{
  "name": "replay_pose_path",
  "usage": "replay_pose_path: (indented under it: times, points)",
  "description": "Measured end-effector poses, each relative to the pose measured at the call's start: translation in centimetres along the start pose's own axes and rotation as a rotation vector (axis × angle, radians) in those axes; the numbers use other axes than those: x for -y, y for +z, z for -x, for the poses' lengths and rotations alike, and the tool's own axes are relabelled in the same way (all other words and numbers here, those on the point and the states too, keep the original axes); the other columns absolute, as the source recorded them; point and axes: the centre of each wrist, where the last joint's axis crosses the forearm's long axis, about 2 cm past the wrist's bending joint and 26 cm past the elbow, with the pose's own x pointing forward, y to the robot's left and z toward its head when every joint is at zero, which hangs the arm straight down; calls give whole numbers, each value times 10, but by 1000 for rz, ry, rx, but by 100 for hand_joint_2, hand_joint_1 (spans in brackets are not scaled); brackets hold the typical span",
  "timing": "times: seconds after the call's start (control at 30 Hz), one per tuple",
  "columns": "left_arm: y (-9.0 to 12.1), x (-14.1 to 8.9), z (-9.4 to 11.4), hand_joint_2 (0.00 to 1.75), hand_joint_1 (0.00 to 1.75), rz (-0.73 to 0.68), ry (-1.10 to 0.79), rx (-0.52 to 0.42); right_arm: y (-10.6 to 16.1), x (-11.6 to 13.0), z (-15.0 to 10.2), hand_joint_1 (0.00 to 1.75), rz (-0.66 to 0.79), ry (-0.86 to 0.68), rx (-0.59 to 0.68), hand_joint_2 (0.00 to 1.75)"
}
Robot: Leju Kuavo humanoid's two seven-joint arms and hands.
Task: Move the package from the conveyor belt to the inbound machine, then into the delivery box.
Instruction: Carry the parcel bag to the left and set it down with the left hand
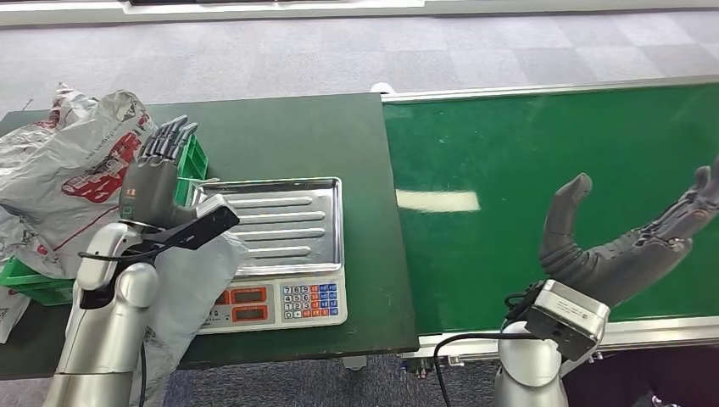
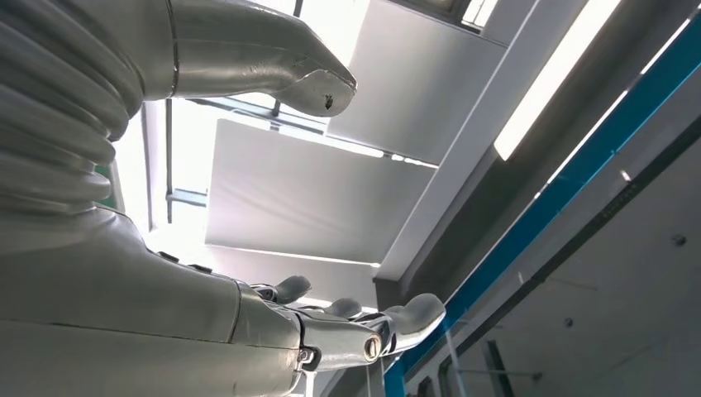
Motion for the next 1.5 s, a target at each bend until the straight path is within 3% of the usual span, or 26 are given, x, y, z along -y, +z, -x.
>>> replay_pose_path:
  times: [0.2,0.33,0.5,0.77,0.83,0.9,0.97,1.1,1.5]
  points:
    - [59,25,7,175,0,88,-7,-84,4,6,1,0,-5,13,-12,175]
    - [82,34,10,175,0,169,-60,-159,6,6,1,0,-6,13,-17,175]
    - [94,35,18,175,0,216,-141,-243,6,7,2,0,-6,13,-29,175]
    - [97,35,19,175,3,237,-267,-339,7,9,1,0,-8,20,-29,175]
    - [97,34,19,175,27,241,-305,-361,7,10,1,0,-6,21,-28,175]
    - [98,34,18,175,69,247,-343,-377,6,10,1,0,-4,20,-27,175]
    - [100,34,18,175,96,259,-369,-383,6,10,1,0,-1,18,-27,175]
    - [104,35,17,175,169,289,-391,-369,6,10,1,0,4,12,-28,175]
    - [104,36,10,175,175,331,-375,-244,6,10,1,0,13,0,-33,175]
